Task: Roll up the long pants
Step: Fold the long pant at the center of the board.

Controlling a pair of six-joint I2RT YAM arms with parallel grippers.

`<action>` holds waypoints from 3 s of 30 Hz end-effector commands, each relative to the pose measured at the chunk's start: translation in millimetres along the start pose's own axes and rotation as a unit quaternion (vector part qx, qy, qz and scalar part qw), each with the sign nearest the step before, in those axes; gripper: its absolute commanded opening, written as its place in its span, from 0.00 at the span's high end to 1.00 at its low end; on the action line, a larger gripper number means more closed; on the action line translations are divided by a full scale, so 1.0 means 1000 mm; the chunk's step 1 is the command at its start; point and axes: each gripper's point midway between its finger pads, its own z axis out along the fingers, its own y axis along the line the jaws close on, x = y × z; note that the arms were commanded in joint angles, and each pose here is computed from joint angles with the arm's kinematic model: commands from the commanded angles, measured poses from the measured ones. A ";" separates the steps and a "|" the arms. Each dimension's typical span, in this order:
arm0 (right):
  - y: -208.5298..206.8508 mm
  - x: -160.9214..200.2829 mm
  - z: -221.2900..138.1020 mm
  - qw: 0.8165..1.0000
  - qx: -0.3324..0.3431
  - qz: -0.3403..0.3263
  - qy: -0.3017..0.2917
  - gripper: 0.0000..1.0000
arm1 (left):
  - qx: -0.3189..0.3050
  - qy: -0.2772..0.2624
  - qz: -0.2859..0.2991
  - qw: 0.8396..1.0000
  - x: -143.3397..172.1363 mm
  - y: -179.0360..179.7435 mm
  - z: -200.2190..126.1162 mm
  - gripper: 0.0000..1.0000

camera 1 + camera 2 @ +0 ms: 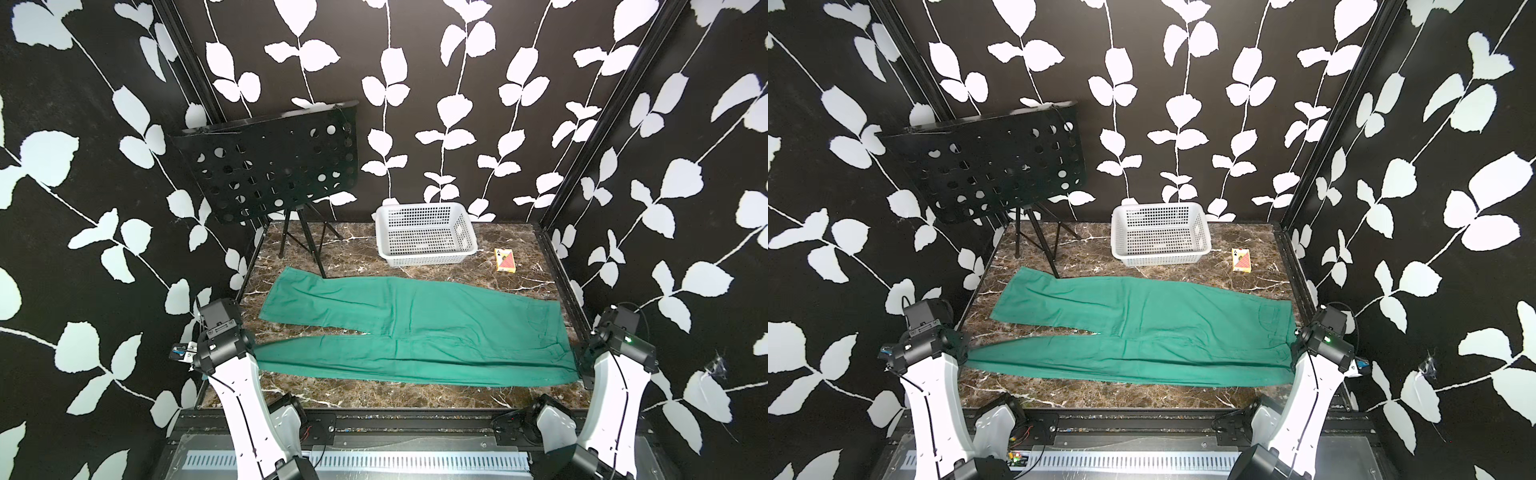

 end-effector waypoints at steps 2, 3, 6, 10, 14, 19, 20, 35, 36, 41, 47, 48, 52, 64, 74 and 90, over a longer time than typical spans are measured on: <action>0.039 -0.014 -0.011 0.998 -0.068 -0.002 -0.002 1.00 | 0.051 -0.026 0.003 0.998 -0.017 -0.027 -0.005 1.00; 0.054 -0.015 -0.010 0.996 -0.091 -0.001 0.006 1.00 | 0.073 -0.022 -0.002 0.997 -0.018 -0.039 -0.003 1.00; 0.095 -0.017 -0.005 0.988 -0.151 0.005 0.026 1.00 | 0.124 0.003 -0.018 0.992 -0.019 -0.077 0.006 1.00; 0.146 -0.017 -0.003 0.981 -0.191 -0.015 0.037 1.00 | 0.145 0.015 0.014 0.989 -0.015 -0.128 0.012 1.00; 0.185 -0.011 0.001 0.977 -0.205 -0.038 0.046 1.00 | 0.156 0.032 0.024 0.987 -0.006 -0.166 0.021 1.00; 0.222 -0.006 0.010 0.974 -0.211 -0.059 0.051 1.00 | 0.160 0.025 0.031 0.986 -0.010 -0.198 0.032 1.00; 0.229 -0.006 0.012 0.974 -0.211 -0.063 0.050 1.00 | 0.158 0.025 0.034 0.987 -0.011 -0.203 0.034 1.00; 0.304 0.010 0.068 0.973 -0.198 -0.095 0.065 1.00 | 0.137 0.042 0.081 0.986 0.013 -0.272 0.082 1.00; 0.308 0.011 0.070 0.973 -0.199 -0.097 0.066 1.00 | 0.137 0.044 0.081 0.986 0.014 -0.276 0.085 1.00; 0.326 0.015 0.082 0.972 -0.200 -0.110 0.063 1.00 | 0.137 0.047 0.083 0.986 0.020 -0.290 0.097 1.00; 0.340 0.016 0.092 0.971 -0.204 -0.113 0.056 1.00 | 0.134 0.048 0.082 0.987 0.026 -0.296 0.108 1.00; 0.343 0.015 0.092 0.970 -0.208 -0.114 0.053 1.00 | 0.136 0.045 0.080 0.986 0.026 -0.297 0.109 1.00; 0.357 0.014 0.096 0.968 -0.217 -0.120 0.048 0.98 | 0.151 0.045 0.082 0.984 0.029 -0.306 0.116 0.77; 0.358 0.023 0.041 0.927 -0.291 -0.238 0.001 0.20 | 0.192 0.032 0.104 0.975 0.028 -0.301 0.082 0.13; 0.296 0.267 -0.052 0.671 -0.398 -0.609 0.142 0.58 | 0.170 0.036 0.145 0.974 0.066 -0.220 0.040 0.31; 0.256 0.450 -0.044 0.505 -0.343 -0.783 0.122 0.92 | 0.130 0.069 0.149 0.978 0.091 -0.134 0.041 0.34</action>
